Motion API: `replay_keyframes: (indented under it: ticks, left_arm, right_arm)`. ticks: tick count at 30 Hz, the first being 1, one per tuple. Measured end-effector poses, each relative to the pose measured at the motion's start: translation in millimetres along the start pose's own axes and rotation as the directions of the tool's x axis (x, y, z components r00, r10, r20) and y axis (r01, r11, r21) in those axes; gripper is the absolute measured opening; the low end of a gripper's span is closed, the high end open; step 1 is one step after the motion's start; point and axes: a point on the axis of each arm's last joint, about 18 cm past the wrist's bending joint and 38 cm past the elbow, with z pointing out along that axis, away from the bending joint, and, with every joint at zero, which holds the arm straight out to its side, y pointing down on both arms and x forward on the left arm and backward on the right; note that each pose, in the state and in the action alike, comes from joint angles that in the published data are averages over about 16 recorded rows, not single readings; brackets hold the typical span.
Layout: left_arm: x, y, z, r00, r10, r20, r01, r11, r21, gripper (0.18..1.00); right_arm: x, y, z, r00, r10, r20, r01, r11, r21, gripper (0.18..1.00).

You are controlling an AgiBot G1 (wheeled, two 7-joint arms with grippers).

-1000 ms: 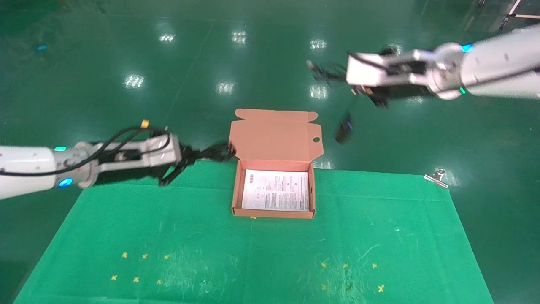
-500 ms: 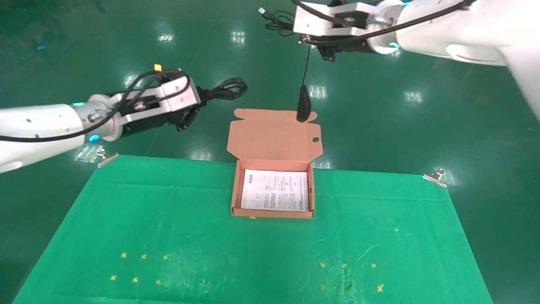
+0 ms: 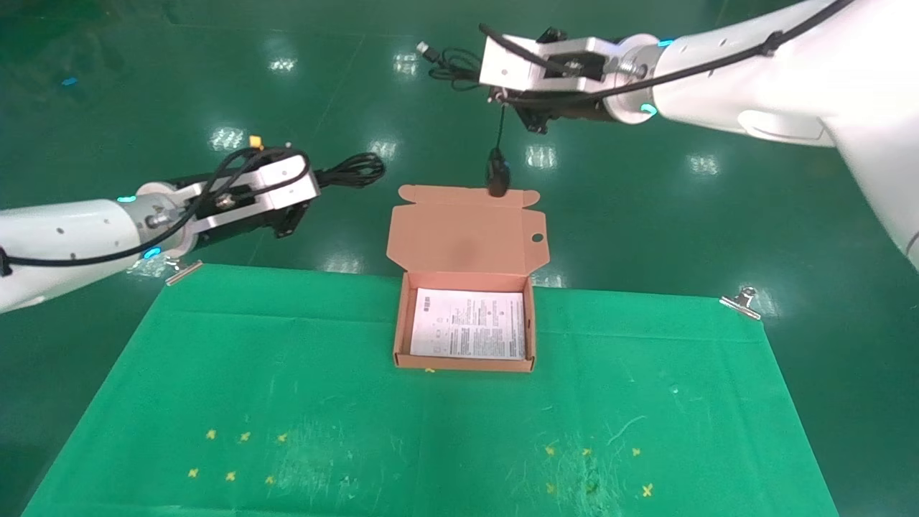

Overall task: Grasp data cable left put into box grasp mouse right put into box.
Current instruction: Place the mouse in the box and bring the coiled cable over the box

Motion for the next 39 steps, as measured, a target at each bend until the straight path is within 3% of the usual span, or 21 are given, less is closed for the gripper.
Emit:
replay_keyframes:
  ticks: [18, 29, 39]
  left_arm:
    - [13, 71, -12, 1.0, 0.023, -0.004, -0.023, 0.964, -0.265, 0.243]
    - [16, 79, -16, 0.999, 0.032, -0.007, -0.032, 0.948, -0.316, 0.243]
    - [17, 76, -17, 1.0, 0.031, -0.004, -0.031, 0.946, -0.322, 0.243]
  right_arm:
    - [-71, -22, 19, 0.989, 0.039, 0.142, -0.05, 0.996, 0.076, 0.212]
    - [-121, -23, 28, 0.969, 0.07, 0.236, -0.09, 0.993, 0.075, 0.212]
    - [-169, 1, 37, 0.934, 0.22, 0.282, -0.223, 0.975, -0.021, 0.212]
